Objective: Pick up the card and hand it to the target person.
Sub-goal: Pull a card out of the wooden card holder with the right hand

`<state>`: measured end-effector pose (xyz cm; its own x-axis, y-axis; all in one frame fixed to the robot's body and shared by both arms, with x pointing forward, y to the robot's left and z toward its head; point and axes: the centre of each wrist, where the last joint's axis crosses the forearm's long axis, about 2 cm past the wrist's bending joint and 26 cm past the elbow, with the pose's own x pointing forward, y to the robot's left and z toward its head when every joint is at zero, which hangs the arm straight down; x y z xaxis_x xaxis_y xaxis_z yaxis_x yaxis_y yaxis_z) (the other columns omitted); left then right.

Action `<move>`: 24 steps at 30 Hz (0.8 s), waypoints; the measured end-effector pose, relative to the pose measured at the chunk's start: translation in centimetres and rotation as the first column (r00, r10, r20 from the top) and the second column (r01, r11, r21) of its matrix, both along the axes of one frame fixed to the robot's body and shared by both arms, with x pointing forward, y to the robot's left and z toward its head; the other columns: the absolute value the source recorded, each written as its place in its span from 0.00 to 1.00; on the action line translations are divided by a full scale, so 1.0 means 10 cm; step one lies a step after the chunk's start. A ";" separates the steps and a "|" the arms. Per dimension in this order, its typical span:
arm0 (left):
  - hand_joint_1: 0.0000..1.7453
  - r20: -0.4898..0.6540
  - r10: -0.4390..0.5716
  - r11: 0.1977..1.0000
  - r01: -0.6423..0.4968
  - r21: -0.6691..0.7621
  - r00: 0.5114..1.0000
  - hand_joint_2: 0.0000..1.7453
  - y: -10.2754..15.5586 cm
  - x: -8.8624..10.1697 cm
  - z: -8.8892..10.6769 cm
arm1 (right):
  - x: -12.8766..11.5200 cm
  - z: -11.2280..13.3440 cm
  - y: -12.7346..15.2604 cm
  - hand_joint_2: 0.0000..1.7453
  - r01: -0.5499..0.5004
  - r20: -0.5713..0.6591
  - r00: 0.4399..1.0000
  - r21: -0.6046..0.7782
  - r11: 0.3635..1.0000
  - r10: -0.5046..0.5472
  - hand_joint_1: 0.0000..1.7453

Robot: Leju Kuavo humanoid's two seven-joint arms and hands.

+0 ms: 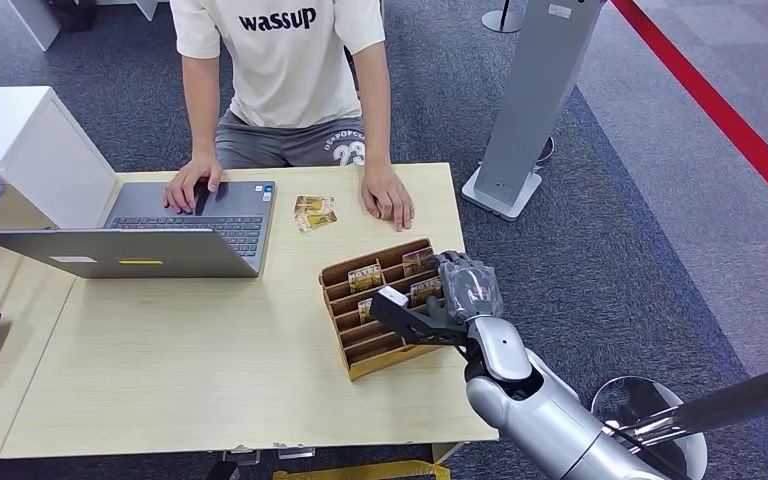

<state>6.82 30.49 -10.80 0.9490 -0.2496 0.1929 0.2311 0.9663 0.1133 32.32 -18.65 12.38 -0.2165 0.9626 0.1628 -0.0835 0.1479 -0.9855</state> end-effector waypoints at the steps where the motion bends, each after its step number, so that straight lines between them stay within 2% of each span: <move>1: 0.00 0.000 0.000 1.000 0.000 0.000 1.000 0.00 0.00 0.00 0.00 | 0.00 0.00 0.00 1.00 -0.001 -0.002 1.000 -0.001 1.000 0.001 0.54; 5: 0.00 0.000 0.002 1.000 -0.002 0.001 1.000 0.00 0.00 0.00 0.00 | 0.00 -0.01 -0.01 1.00 0.000 -0.007 1.000 -0.005 1.000 -0.001 0.72; 7: 0.00 0.001 0.002 1.000 -0.002 0.002 1.000 0.00 0.00 0.00 0.00 | 0.00 -0.02 -0.02 1.00 0.001 -0.010 1.000 -0.006 1.000 -0.001 0.75; 24: 0.00 0.002 0.003 1.000 -0.003 0.007 1.000 0.00 0.00 -0.03 -0.01 | 0.01 -0.02 -0.02 1.00 -0.004 -0.016 1.000 0.004 1.000 0.004 0.81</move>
